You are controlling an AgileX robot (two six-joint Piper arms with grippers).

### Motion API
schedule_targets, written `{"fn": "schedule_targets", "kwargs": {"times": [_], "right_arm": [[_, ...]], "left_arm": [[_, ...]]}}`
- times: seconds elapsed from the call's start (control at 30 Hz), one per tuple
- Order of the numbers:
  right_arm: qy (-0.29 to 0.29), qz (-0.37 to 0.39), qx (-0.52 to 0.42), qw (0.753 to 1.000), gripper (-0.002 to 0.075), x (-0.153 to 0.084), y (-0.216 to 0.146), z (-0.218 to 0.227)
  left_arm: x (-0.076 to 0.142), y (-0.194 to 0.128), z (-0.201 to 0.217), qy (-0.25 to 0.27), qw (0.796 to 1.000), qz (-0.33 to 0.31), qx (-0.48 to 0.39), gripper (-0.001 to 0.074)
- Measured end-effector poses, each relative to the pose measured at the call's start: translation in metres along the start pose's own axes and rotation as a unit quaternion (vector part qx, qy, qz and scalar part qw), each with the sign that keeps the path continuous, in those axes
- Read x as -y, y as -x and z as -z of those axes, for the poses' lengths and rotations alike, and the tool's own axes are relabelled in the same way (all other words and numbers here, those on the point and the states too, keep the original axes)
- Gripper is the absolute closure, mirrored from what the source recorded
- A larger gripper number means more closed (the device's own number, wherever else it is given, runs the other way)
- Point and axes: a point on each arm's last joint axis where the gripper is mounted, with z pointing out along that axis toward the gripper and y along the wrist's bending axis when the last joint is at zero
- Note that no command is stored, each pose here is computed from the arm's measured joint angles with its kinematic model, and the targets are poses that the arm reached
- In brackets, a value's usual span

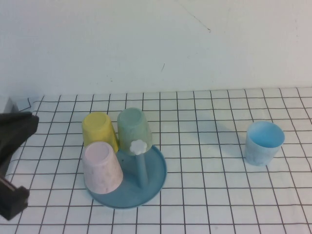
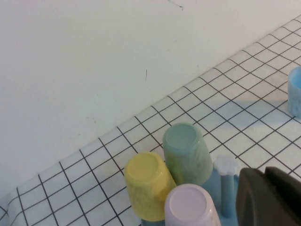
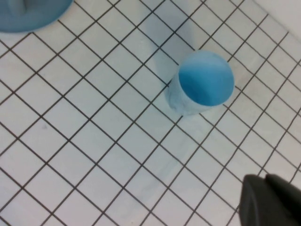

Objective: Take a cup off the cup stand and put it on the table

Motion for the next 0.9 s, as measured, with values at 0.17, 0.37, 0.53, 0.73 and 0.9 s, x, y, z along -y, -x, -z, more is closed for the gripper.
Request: {"fn": "schedule_targets", "kwargs": {"times": [0.17,0.37,0.53,0.73,0.9], "right_arm": [[-0.022,-0.018,0.038,0.999,0.0726,-0.025,-0.052,-0.007],[-0.049,-0.027,0.105,0.993,0.0726,-0.054,-0.11,-0.015],[-0.063,-0.031,0.143,0.987,0.0726,-0.069,-0.14,-0.02],[-0.071,-0.031,0.163,0.984,0.0727,-0.073,-0.149,-0.017],[-0.071,-0.031,0.163,0.984,0.0727,-0.073,-0.149,-0.017]], "left_arm": [[0.007,-0.043,-0.007,-0.007,1.0,-0.007,0.017,0.0736],[0.017,-0.097,-0.027,-0.025,1.0,-0.003,-0.006,0.0736],[0.022,-0.11,-0.034,-0.04,0.999,0.027,-0.003,0.0736],[0.023,-0.106,-0.034,-0.043,0.998,0.035,0.024,0.0736],[0.023,-0.106,-0.034,-0.043,0.998,0.037,0.024,0.0736]]}}
